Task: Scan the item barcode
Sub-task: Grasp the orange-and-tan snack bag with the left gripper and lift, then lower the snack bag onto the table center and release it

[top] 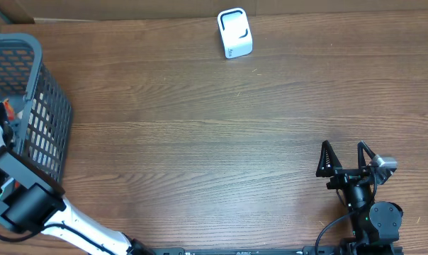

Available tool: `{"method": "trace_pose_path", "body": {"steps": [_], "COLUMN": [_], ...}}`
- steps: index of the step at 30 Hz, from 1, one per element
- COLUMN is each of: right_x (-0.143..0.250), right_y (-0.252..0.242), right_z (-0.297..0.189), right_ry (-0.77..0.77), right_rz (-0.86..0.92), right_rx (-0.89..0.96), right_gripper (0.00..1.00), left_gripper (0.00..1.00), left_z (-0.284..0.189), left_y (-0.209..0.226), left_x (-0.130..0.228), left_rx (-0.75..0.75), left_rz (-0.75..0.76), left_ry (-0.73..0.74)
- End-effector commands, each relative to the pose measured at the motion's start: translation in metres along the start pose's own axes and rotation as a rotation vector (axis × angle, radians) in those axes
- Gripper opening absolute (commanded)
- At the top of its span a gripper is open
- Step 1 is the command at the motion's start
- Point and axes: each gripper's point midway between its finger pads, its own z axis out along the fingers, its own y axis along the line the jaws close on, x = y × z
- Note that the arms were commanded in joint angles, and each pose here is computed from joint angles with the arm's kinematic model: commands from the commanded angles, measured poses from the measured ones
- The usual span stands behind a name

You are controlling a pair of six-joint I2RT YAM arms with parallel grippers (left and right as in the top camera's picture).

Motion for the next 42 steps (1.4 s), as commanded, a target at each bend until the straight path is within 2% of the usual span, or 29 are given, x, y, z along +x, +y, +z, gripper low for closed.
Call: {"method": "trace_pose_path", "body": {"steps": [1, 7, 10, 12, 16, 18, 22, 26, 30, 31, 33, 37, 42], "right_x": [0.002, 0.002, 0.002, 0.002, 0.002, 0.002, 0.002, 0.002, 0.002, 0.002, 0.002, 0.002, 0.002], "right_y": [0.001, 0.001, 0.001, 0.001, 0.001, 0.001, 0.001, 0.001, 0.001, 0.001, 0.001, 0.001, 0.001], "right_z": [0.0, 0.0, 0.0, 0.0, 0.0, 0.0, 0.0, 0.0, 0.0, 0.0, 0.0, 0.0, 0.0], "right_ry": [-0.001, -0.001, -0.001, -0.001, -0.001, -0.001, -0.001, -0.001, -0.001, -0.001, -0.001, -0.001, -0.001], "right_rz": [0.002, 0.002, 0.002, 0.002, 0.002, 0.002, 0.002, 0.002, 0.002, 0.002, 0.002, 0.002, 0.002], "right_rx": [-0.007, -0.007, -0.007, -0.007, -0.007, -0.007, -0.007, -0.007, -0.007, -0.007, -0.007, -0.007, -0.007], "right_gripper": [1.0, 1.0, 1.0, 1.0, 1.0, 1.0, 1.0, 1.0, 1.0, 1.0, 1.0, 1.0, 1.0], "left_gripper": [0.04, 0.04, 0.04, 0.04, 0.04, 0.04, 0.04, 0.04, 0.04, 0.04, 0.04, 0.05, 0.04], "left_z": [-0.065, -0.183, -0.238, -0.286, -0.36, -0.4, -0.43, -0.429, -0.4, -0.382, -0.361, -0.306, -0.254], "left_y": [-0.016, -0.021, -0.033, -0.057, -0.097, -0.124, -0.17, -0.224, -0.272, -0.296, -0.314, -0.332, -0.365], "left_x": [-0.063, -0.123, -0.137, -0.141, -0.129, -0.108, -0.072, -0.031, 0.006, 0.022, 0.035, 0.064, 0.101], "left_rx": [0.089, 0.082, 0.098, 0.178, 0.301, 0.349, 0.428, 0.509, 0.527, 0.536, 0.502, 0.323, 0.214], "left_rz": [-0.025, 0.011, 0.037, 0.08, 0.086, 0.135, 0.239, 0.358, 0.417, 0.435, 0.451, 0.425, 0.447], "left_ry": [-0.174, -0.411, -0.521, -0.619, -0.733, -0.773, -0.758, -0.64, -0.434, -0.334, -0.249, -0.084, 0.008]}}
